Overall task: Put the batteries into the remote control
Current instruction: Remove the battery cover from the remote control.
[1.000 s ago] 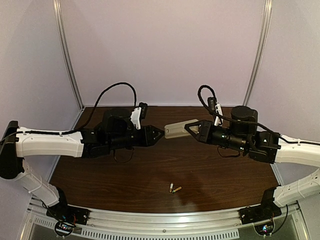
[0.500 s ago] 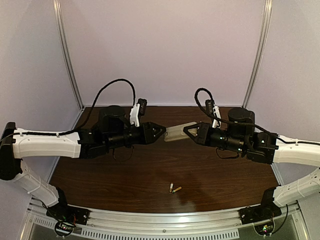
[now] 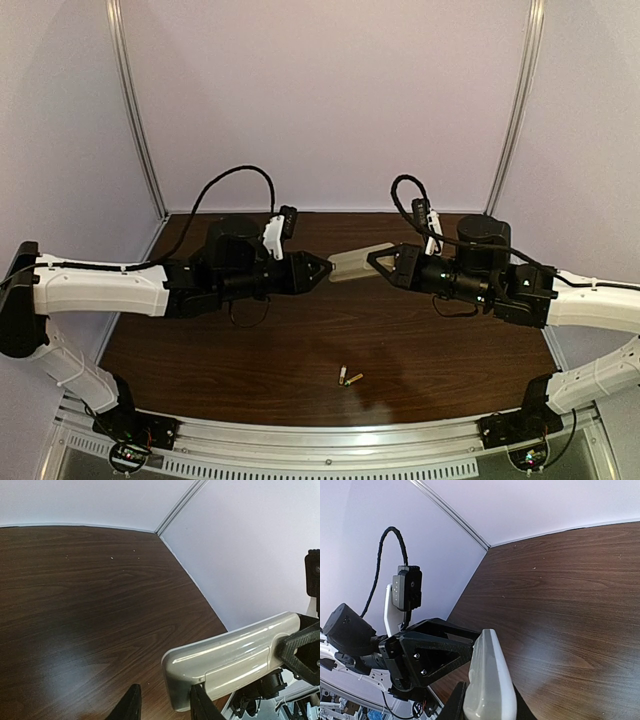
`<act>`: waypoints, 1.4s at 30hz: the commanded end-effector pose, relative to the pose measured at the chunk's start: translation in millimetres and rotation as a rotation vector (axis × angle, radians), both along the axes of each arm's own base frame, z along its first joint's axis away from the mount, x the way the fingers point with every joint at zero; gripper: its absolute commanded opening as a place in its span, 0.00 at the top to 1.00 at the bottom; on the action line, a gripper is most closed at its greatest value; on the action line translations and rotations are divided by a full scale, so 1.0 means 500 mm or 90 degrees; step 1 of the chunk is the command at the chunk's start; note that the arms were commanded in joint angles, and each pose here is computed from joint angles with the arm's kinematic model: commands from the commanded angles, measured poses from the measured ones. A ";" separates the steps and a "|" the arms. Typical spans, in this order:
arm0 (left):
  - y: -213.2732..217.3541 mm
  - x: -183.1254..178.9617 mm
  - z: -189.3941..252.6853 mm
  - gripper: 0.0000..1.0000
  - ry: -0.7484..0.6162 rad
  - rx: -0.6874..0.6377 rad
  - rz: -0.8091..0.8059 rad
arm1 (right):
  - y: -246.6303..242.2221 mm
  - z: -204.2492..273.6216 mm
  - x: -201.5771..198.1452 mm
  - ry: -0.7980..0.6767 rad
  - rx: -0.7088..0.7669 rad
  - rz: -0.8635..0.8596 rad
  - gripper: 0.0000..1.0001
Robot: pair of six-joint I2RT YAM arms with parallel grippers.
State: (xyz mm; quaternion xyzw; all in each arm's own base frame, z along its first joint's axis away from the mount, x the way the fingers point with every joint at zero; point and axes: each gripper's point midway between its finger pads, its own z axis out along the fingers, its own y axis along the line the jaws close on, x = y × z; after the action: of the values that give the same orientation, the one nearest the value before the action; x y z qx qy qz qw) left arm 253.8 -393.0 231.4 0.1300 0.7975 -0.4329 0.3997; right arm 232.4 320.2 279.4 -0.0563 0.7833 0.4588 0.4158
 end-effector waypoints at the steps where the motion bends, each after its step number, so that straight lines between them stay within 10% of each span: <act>1: -0.007 0.009 0.009 0.65 0.002 -0.006 0.011 | 0.010 0.039 -0.009 -0.015 0.042 0.020 1.00; 22: -0.011 0.020 -0.031 0.66 0.030 0.039 0.040 | 0.023 0.055 -0.011 -0.024 0.089 0.032 1.00; 42: -0.063 -0.099 0.110 0.63 -0.084 -0.177 -0.204 | -0.002 0.059 -0.015 -0.040 0.077 0.019 1.00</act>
State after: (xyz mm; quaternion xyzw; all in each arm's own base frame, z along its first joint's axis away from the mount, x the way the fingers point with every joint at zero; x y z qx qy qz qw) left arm 252.8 -406.3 244.5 0.1450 0.7511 -0.5006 0.4052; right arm 233.4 313.3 288.9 -0.0431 0.7670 0.4736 0.4307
